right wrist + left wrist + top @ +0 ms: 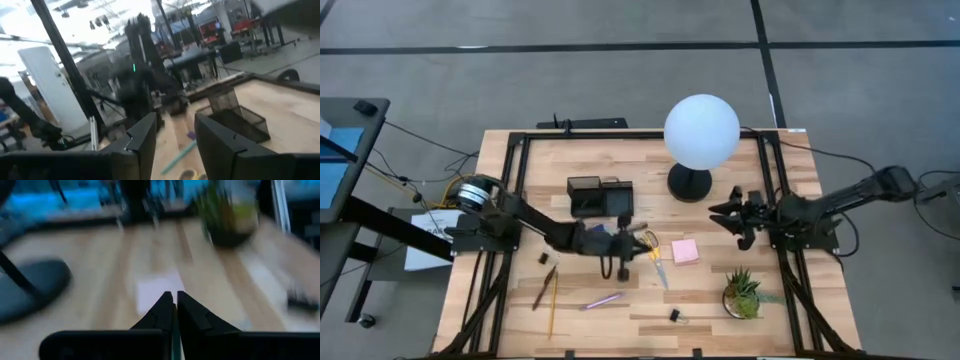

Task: Pick and place office supplies into organizer
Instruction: Put the bottom left blue pencil into the black desk organizer

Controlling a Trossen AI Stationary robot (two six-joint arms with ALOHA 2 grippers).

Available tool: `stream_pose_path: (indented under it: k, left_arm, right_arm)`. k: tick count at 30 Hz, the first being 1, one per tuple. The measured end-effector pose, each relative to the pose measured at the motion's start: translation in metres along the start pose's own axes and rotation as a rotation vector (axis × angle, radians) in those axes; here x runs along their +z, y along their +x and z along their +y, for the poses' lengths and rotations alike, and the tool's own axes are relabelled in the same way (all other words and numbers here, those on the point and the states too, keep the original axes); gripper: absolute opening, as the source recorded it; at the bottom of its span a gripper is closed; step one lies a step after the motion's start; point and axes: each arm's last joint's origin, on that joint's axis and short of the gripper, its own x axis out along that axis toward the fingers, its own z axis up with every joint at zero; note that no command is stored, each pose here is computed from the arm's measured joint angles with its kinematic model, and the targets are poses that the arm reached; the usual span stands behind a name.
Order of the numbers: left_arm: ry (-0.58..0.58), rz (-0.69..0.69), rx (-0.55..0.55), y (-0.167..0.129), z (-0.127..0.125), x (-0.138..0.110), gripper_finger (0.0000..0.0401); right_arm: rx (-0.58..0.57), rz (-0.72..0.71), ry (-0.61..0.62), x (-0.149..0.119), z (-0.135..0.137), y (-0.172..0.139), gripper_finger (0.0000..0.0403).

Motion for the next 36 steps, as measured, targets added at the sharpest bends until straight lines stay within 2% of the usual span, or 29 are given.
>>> stream_pose_path:
  k: [3,6,11,14,17,24,27,33,36]
  left_arm:
    - [0.013,-0.106,0.045,-0.019,0.021,0.035,0.0000]
    - [0.051,-0.146,0.108,-0.046,0.044,0.063,0.0000]
    - [0.049,-0.127,0.272,-0.096,0.080,0.081,0.0000]
    - [0.070,-0.112,0.343,-0.119,0.094,0.078,0.0000]
    - [0.071,-0.115,0.370,-0.131,0.106,0.070,0.0001]
    - [0.134,-0.064,0.402,-0.126,0.132,0.049,0.0001]
    - [0.169,-0.139,0.396,-0.124,0.141,0.053,0.0001]
    - [0.147,-0.125,0.383,-0.124,0.152,0.048,0.0001]
    - [0.113,-0.061,0.371,-0.123,0.153,0.041,0.0001]
  right_arm:
    - [0.001,0.001,0.000,-0.002,0.000,0.004,0.0127]
    - [-0.004,0.017,-0.005,-0.004,0.001,0.008,0.0127]
    - [-0.006,0.032,-0.010,-0.003,0.003,0.014,0.0125]
    - [-0.011,0.038,-0.014,-0.003,0.004,0.017,0.0125]
    - [-0.022,0.045,-0.038,-0.003,0.003,0.020,0.0125]
    - [-0.055,0.028,-0.046,0.004,0.001,0.030,0.0123]
    - [-0.068,0.033,-0.048,0.005,0.000,0.034,0.0123]
    - [-0.080,0.073,-0.082,0.000,0.000,0.040,0.0123]
    - [-0.091,0.096,-0.088,-0.004,-0.002,0.041,0.0123]
